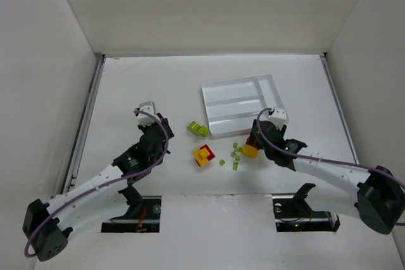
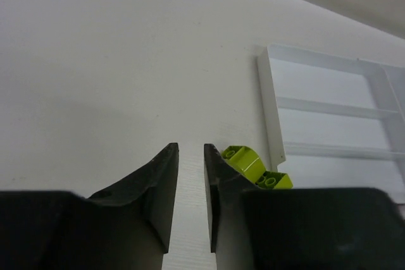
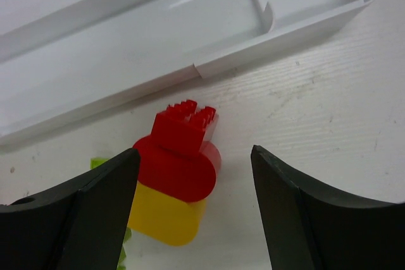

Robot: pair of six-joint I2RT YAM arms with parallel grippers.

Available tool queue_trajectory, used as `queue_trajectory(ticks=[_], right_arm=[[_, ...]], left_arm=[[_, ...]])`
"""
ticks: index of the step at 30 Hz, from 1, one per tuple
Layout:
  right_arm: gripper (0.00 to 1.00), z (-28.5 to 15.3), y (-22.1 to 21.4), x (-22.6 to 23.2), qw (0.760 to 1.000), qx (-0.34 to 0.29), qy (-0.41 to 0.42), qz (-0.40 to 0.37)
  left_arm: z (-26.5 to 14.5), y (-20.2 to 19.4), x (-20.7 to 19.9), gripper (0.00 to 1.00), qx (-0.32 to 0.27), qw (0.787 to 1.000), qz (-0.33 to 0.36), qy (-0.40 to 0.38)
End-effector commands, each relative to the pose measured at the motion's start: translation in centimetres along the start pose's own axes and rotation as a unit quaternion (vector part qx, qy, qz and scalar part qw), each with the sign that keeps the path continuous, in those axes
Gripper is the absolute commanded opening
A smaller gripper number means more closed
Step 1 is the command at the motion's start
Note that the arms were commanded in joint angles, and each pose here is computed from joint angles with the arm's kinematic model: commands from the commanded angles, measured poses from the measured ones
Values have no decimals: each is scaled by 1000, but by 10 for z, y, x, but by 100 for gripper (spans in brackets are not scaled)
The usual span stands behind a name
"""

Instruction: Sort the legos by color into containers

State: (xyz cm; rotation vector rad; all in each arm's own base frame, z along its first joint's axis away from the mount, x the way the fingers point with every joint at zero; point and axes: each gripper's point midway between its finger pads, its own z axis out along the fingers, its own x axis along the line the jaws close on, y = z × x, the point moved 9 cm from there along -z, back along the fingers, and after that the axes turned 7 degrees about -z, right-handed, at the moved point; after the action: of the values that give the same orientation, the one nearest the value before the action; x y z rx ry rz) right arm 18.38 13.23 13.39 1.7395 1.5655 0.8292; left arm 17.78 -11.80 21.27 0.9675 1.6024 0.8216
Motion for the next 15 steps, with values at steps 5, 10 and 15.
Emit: queue_trajectory(ticks=[5,10,15], right_arm=[[72,21,40,20,998,-40,20,35],[62,36,40,22,999,-27,12,33],[58,39,31,18,999,-17,2,29]], left_arm=[[-6,-5,-26,16,-1,999,10,-50],[-19,-7,-35,36,-5,995,-13,-99],[-30,-8,-37,49,-2,992,-15,-122]])
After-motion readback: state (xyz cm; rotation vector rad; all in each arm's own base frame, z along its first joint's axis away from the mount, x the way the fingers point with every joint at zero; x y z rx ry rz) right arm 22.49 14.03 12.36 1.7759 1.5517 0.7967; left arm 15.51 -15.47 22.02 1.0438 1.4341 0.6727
